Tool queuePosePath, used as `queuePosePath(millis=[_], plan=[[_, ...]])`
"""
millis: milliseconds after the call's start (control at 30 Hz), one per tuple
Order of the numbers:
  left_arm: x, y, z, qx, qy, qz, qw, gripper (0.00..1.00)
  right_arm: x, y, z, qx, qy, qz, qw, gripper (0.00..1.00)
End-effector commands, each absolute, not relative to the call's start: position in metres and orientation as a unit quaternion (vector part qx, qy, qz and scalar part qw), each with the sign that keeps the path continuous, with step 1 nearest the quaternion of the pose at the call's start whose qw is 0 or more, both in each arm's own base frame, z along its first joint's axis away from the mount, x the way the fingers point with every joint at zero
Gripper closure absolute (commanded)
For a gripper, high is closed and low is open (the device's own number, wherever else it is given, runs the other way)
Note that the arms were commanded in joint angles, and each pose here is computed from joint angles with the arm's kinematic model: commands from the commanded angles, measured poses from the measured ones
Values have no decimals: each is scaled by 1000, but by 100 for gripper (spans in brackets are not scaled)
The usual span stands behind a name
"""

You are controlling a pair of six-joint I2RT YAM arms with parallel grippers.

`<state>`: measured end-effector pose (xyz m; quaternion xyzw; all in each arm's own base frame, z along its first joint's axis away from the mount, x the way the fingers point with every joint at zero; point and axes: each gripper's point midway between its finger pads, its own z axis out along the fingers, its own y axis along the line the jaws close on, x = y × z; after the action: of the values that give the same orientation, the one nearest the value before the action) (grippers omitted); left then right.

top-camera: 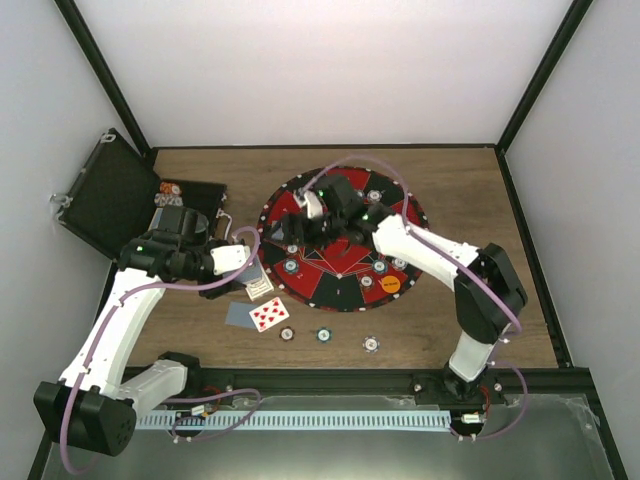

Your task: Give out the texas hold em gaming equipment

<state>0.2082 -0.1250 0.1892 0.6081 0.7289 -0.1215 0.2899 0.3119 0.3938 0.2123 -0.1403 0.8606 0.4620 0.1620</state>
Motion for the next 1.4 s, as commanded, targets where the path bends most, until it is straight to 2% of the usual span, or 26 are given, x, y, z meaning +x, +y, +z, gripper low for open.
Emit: queuePosePath(millis=[0, 300, 800, 1367], plan=[[212, -131, 201, 611, 717, -128, 309, 96, 265, 405, 219, -148, 825, 532, 119, 7], [214, -131, 200, 611, 718, -128, 306, 96, 221, 412, 224, -167, 789, 585, 84, 8], [215, -131, 201, 614, 718, -130, 302, 96, 206, 430, 240, -183, 766, 612, 72, 10], [212, -131, 206, 615, 715, -129, 306, 96, 199, 470, 217, -201, 766, 610, 30, 15]])
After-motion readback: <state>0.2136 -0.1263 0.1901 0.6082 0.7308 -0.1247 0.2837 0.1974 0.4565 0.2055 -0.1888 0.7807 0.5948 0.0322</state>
